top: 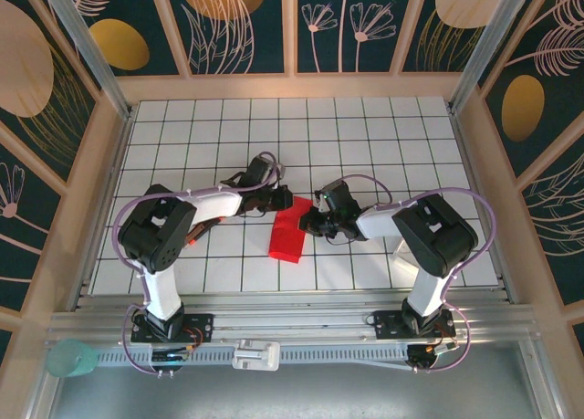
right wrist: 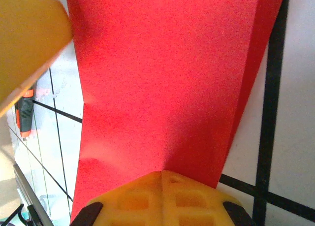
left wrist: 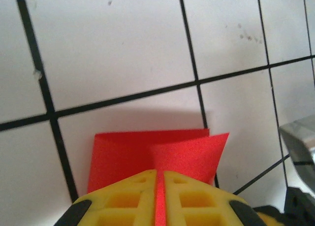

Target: Fold a paper plane with a square sheet of paper (pick it up from the middle)

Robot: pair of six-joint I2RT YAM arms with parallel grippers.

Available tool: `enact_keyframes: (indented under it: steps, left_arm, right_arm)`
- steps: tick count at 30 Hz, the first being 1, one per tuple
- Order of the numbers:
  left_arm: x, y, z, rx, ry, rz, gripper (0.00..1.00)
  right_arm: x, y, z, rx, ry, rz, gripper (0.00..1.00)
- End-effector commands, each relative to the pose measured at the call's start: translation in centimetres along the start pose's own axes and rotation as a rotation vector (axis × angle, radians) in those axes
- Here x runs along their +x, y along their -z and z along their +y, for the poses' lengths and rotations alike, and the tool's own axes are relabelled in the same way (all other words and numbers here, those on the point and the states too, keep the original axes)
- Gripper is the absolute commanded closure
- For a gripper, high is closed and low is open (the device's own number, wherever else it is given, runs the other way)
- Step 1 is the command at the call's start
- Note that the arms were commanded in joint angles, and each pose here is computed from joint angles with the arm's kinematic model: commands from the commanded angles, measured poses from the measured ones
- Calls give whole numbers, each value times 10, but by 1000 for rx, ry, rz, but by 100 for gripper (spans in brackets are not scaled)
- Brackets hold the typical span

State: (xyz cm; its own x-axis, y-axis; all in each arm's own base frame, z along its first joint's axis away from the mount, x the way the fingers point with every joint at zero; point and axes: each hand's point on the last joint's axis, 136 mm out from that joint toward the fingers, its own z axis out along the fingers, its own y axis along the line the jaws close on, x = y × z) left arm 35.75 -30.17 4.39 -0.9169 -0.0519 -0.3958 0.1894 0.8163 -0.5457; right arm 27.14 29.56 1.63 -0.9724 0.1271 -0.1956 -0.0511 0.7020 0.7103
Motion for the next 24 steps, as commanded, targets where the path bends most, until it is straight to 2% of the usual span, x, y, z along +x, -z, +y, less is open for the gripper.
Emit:
enact_keyframes:
  steps: [1, 6, 9, 17, 21, 24]
  left_arm:
    - [2, -12, 18, -30, 14, 28, 88]
    - [7, -23, 40, -54, 49, 60, 89]
    - [2, -20, 42, -6, 90, 52, 89]
    - [-12, 5, 6, 164, 95, 28, 83]
    - [2, 13, 2, 215, 130, 44, 82]
    - [19, 10, 15, 185, 155, 72, 83]
  right_arm:
    - [22, -5, -49, 182, -38, 48, 100]
    - [22, -6, -49, 183, -39, 48, 100]
    - [24, -5, -51, 185, -44, 52, 100]
    - [22, -3, -49, 188, -38, 45, 100]
    - [22, -3, -49, 189, -39, 43, 100]
    - [22, -4, -50, 189, -39, 45, 100]
